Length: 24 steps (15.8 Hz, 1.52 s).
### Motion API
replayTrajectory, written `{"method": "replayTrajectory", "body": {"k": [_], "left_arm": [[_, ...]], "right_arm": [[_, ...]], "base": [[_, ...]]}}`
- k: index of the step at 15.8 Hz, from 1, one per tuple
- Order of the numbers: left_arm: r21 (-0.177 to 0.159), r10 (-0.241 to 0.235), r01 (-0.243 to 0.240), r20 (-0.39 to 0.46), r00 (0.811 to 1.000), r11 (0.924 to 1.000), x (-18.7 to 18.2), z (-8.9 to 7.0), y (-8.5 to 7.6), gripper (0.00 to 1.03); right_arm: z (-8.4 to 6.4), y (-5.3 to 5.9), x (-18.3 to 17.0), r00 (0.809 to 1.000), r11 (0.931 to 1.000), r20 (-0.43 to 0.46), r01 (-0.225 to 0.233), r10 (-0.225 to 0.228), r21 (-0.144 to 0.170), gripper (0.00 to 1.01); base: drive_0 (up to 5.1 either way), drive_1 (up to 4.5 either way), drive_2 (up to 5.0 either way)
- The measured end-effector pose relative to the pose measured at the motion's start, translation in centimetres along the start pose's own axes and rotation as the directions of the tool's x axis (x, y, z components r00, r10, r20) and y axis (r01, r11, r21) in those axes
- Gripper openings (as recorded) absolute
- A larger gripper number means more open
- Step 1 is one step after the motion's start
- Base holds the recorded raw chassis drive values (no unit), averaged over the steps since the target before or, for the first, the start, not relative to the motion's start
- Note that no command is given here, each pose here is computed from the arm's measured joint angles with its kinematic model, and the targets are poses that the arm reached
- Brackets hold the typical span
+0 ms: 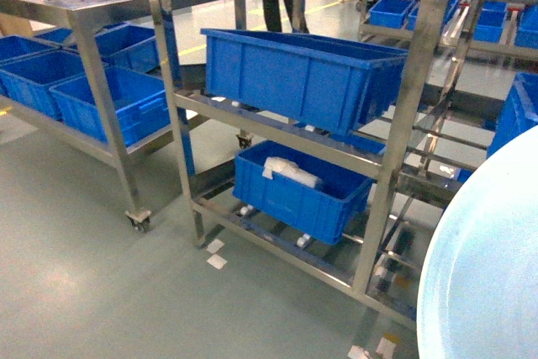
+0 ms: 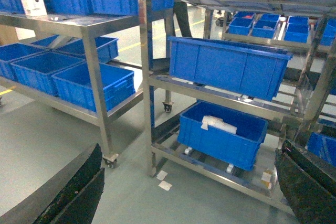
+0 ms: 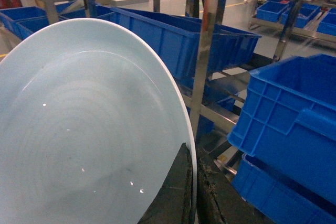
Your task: Place blue tray on left shelf second layer neatly
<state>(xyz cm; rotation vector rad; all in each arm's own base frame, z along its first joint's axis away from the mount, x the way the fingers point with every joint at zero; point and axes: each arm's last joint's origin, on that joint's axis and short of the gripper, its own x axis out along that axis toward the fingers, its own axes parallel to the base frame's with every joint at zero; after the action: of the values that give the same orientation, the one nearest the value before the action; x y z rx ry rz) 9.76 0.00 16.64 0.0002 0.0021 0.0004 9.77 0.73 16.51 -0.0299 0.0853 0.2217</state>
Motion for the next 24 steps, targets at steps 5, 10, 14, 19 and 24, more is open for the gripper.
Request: {"method": "replayTrajectory", "body": {"k": [5,10,14,19,24], "left_arm": [[0.000,0.000,0.000,0.000,1.000,1.0000,0.00,0.00,0.00,0.98],[0.000,0.000,0.000,0.000,1.000,1.0000,0.00,0.00,0.00,0.98],[0.000,0.000,0.000,0.000,1.000,1.0000,0.00,0.00,0.00,0.98],[0.000,0.000,0.000,0.000,1.000,1.0000,0.00,0.00,0.00,0.98],[0.000,0.000,0.000,0.000,1.000,1.0000,0.00,0.00,0.00,0.98]], "right_arm": [[-0.01,-0.01,0.00,1.000,1.0000,-0.001,0.001,-0.001,0.000,0.02],[-0.01,-0.01,0.00,1.000,1.0000,-0.001,0.001,-0.001,0.000,0.02],[-0.01,-0.01,0.00,1.000,1.0000,-0.001,0.001,-0.001,0.000,0.02],[-0.01,-0.01,0.00,1.000,1.0000,-0.001,0.001,-0.001,0.000,0.02],[-0.01,-0.01,0.00,1.000,1.0000,-0.001,0.001,-0.001,0.000,0.02]], "base": [[-1.6,-1.00,-2.2],[-1.6,-1.61,-1.6],[-1.6,-1.61,-1.6],[-1.5,-1.55,-1.5],[-1.5,-1.53,-1.5]]}}
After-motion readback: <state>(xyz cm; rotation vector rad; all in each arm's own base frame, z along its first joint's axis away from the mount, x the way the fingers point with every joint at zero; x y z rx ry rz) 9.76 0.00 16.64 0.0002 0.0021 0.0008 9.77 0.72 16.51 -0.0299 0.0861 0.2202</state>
